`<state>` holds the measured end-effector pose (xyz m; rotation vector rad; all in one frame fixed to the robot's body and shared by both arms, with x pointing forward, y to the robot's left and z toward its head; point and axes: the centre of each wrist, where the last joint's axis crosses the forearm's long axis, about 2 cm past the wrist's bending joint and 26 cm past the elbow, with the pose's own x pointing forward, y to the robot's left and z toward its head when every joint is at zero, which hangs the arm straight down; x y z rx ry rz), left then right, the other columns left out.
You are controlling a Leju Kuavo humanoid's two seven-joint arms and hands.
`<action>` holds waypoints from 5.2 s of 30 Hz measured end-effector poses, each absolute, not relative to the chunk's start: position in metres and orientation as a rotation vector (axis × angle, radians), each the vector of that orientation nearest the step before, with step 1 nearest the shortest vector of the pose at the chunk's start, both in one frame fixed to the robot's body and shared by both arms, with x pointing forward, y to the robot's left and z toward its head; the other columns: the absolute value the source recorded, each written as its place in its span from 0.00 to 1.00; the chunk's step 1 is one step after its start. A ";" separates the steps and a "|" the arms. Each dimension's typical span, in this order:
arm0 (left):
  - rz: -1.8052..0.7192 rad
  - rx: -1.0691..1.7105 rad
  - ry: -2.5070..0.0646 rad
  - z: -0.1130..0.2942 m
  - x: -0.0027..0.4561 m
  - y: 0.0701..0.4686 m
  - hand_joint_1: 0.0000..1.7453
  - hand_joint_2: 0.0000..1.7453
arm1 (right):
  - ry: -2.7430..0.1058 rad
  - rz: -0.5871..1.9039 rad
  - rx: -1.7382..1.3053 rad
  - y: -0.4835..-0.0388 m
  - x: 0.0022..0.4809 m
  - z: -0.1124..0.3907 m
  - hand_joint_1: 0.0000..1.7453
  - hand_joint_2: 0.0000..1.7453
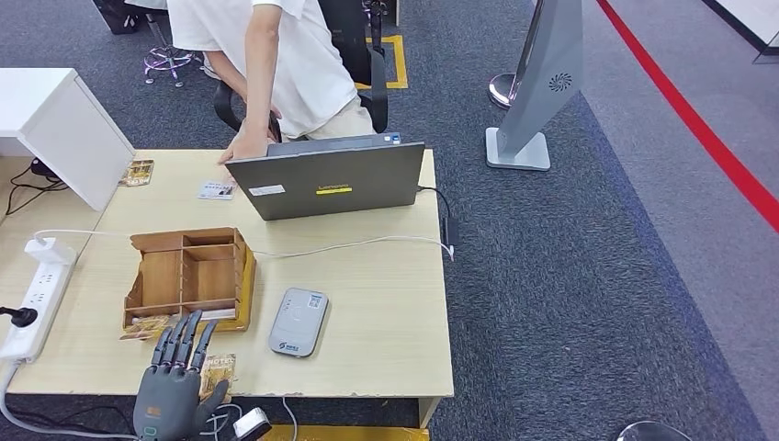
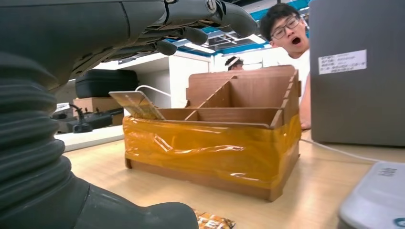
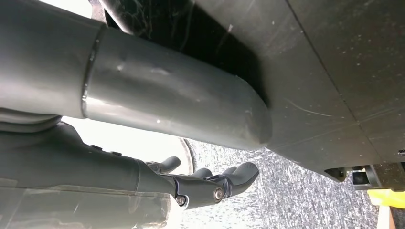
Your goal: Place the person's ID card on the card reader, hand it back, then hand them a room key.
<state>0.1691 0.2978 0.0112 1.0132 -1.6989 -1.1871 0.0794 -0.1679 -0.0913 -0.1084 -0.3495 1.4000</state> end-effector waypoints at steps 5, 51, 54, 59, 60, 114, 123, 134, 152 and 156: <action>-1.214 1.054 -1.677 0.009 0.176 0.305 0.00 1.00 | -0.344 1.428 -0.104 -0.167 0.080 -0.091 0.00 0.00; -1.053 1.350 -1.625 0.040 0.223 0.360 0.00 1.00 | -0.332 1.541 -0.080 -0.162 0.093 -0.087 0.00 0.00; -1.042 1.362 -1.627 0.043 0.228 0.357 0.00 1.00 | -0.330 1.545 -0.078 -0.162 0.094 -0.087 0.00 0.00; -1.017 1.374 -1.635 0.048 0.237 0.353 0.00 1.00 | -0.332 1.550 -0.077 -0.162 0.095 -0.087 0.00 0.00; -1.015 1.374 -1.637 0.048 0.238 0.353 0.00 1.00 | -0.332 1.550 -0.077 -0.162 0.095 -0.087 0.00 0.00; -0.924 1.295 -1.506 0.029 0.247 0.352 1.00 1.00 | -0.360 1.539 -0.110 -0.161 0.090 -0.088 0.00 0.00; -0.954 1.272 -1.500 0.025 0.249 0.353 1.00 0.00 | -0.361 1.539 -0.110 -0.161 0.090 -0.088 0.00 0.00; -0.949 1.268 -1.483 0.024 0.252 0.353 1.00 0.00 | -0.359 1.541 -0.113 -0.161 0.090 -0.088 0.00 0.00; -0.879 1.288 -1.717 0.064 0.260 0.323 1.00 0.00 | -0.356 1.529 -0.114 -0.161 0.087 -0.088 0.00 0.00; -0.873 1.290 -1.781 0.075 0.263 0.315 1.00 0.00 | -0.356 1.529 -0.114 -0.161 0.087 -0.088 0.00 0.00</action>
